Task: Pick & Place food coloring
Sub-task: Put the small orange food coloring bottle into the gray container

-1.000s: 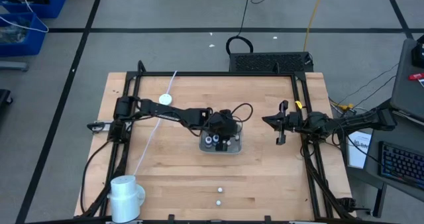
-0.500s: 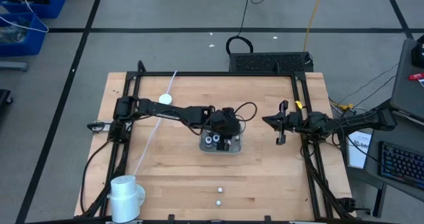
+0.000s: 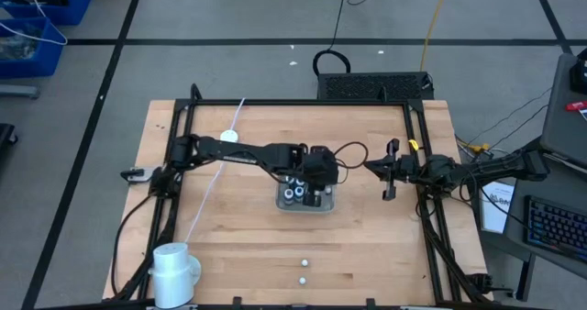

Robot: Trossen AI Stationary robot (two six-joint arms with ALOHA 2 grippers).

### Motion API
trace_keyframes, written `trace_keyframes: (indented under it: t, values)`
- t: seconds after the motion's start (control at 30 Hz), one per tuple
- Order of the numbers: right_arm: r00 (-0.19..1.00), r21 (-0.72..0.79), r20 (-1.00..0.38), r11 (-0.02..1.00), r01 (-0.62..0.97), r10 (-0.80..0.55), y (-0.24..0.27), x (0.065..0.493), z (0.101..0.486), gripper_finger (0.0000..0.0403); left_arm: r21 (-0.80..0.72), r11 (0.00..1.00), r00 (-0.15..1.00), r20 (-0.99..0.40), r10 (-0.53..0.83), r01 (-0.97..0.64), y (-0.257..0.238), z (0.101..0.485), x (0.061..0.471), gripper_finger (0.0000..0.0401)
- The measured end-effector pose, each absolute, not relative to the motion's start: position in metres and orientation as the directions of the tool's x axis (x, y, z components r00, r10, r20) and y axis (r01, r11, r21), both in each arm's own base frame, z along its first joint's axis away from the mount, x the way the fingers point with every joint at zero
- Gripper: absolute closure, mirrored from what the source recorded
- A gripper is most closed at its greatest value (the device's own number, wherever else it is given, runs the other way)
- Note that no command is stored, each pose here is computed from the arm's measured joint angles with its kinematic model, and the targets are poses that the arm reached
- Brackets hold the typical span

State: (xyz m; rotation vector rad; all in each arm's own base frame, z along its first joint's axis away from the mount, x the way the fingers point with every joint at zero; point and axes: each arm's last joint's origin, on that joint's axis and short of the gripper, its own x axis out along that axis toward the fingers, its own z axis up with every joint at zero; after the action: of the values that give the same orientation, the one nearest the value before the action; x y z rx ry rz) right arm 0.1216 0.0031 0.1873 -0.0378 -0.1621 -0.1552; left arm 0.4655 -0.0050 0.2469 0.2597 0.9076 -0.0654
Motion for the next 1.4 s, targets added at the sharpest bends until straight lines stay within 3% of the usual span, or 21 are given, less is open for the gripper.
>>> trace_keyframes:
  t: [0.47, 0.97, 1.4]
  values:
    - [0.976, -0.027, 0.158, 0.987, 0.157, -0.151, 0.003, 0.122, 0.187, 0.0403, 0.157, 0.969, 0.532, -0.846, 0.034, 0.188, -0.016, 0.2, 0.477, 0.0341]
    - [0.976, -0.027, 0.155, 0.987, 0.156, -0.15, 0.003, 0.122, 0.187, 0.0403, 0.188, 0.968, 0.505, -0.859, 0.08, 0.166, -0.011, 0.188, 0.479, 0.0341]
    - [0.976, -0.027, 0.155, 0.987, 0.156, -0.15, 0.003, 0.122, 0.187, 0.0403, 0.124, 0.973, 0.505, -0.863, 0.008, 0.196, -0.011, 0.188, 0.479, 0.0341]
